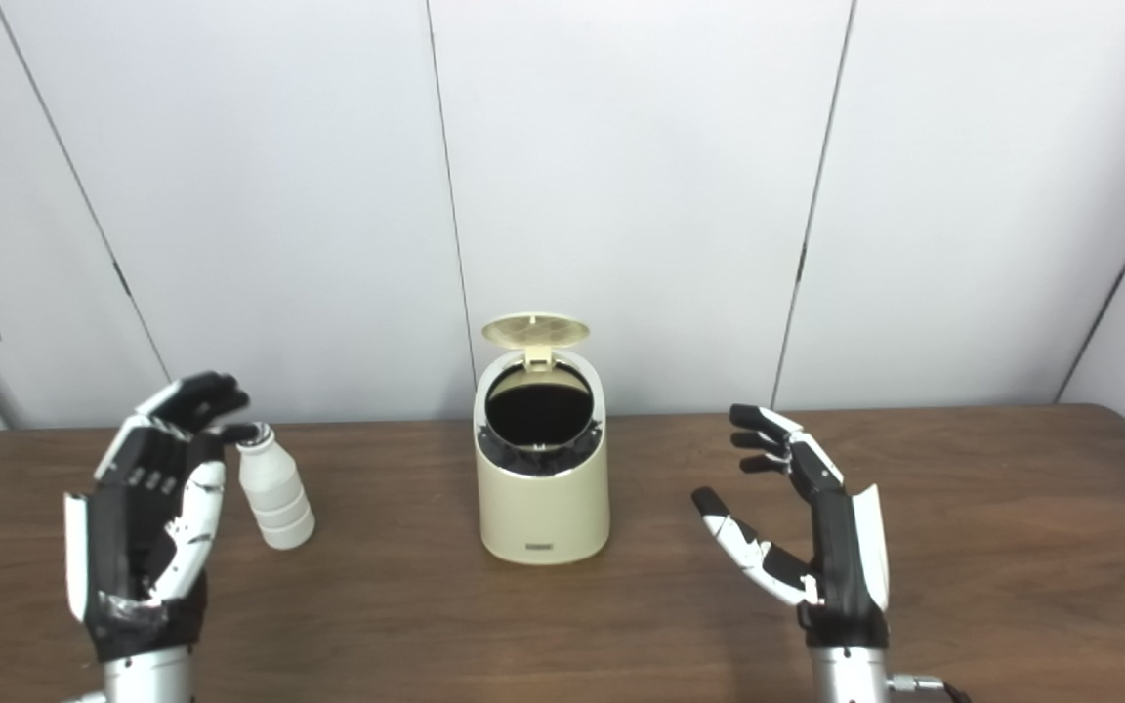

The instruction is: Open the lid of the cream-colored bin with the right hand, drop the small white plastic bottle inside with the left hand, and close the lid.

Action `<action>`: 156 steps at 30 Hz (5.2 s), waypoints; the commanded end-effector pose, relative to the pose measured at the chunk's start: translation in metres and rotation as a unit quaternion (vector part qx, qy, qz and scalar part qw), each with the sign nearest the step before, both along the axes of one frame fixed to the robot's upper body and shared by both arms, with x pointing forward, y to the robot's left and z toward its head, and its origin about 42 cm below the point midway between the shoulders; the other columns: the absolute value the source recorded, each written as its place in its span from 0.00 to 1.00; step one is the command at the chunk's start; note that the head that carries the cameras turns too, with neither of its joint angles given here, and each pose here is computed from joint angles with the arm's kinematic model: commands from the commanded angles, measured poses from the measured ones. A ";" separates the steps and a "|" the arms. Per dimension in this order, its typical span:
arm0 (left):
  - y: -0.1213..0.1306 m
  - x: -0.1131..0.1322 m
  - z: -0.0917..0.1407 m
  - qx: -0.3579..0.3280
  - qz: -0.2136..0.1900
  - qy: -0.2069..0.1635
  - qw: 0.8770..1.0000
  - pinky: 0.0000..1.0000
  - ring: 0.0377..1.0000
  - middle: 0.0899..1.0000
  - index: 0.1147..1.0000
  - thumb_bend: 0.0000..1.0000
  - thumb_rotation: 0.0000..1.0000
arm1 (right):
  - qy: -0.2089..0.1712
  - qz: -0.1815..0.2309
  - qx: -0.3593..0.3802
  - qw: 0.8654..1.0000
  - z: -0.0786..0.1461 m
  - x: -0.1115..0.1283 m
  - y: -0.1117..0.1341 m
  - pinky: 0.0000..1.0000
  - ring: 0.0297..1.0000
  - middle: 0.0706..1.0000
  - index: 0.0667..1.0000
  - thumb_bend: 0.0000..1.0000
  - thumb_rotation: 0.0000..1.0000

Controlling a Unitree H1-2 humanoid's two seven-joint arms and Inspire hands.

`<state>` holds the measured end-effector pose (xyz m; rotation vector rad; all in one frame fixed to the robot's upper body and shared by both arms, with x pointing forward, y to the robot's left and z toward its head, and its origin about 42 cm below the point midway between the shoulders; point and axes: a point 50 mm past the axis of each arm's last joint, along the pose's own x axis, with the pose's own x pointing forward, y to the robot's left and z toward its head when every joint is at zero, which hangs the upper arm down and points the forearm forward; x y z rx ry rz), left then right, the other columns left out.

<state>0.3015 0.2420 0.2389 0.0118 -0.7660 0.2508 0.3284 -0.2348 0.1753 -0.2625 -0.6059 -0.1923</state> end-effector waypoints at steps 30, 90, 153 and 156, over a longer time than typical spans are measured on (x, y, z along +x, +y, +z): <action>0.126 0.017 0.063 0.100 0.167 0.055 0.979 0.64 0.83 0.88 0.94 1.00 0.39 | -0.019 0.064 0.025 0.997 0.009 0.008 -0.004 0.65 0.75 0.78 0.74 0.56 0.37; 0.072 0.044 -0.064 0.129 0.049 0.235 0.962 0.81 0.88 0.90 0.89 1.00 0.38 | -0.014 0.071 0.029 0.997 0.007 0.007 -0.012 0.67 0.76 0.77 0.73 0.58 0.66; 0.042 0.104 -0.057 0.198 0.127 0.274 0.932 0.70 0.79 0.80 0.83 1.00 0.34 | -0.007 0.089 0.029 0.996 0.016 -0.006 -0.017 0.66 0.76 0.77 0.73 0.68 0.62; 0.041 0.107 -0.058 0.200 0.126 0.276 0.931 0.69 0.79 0.80 0.83 1.00 0.34 | -0.006 0.088 0.027 0.996 0.017 -0.006 -0.017 0.66 0.75 0.77 0.73 0.69 0.63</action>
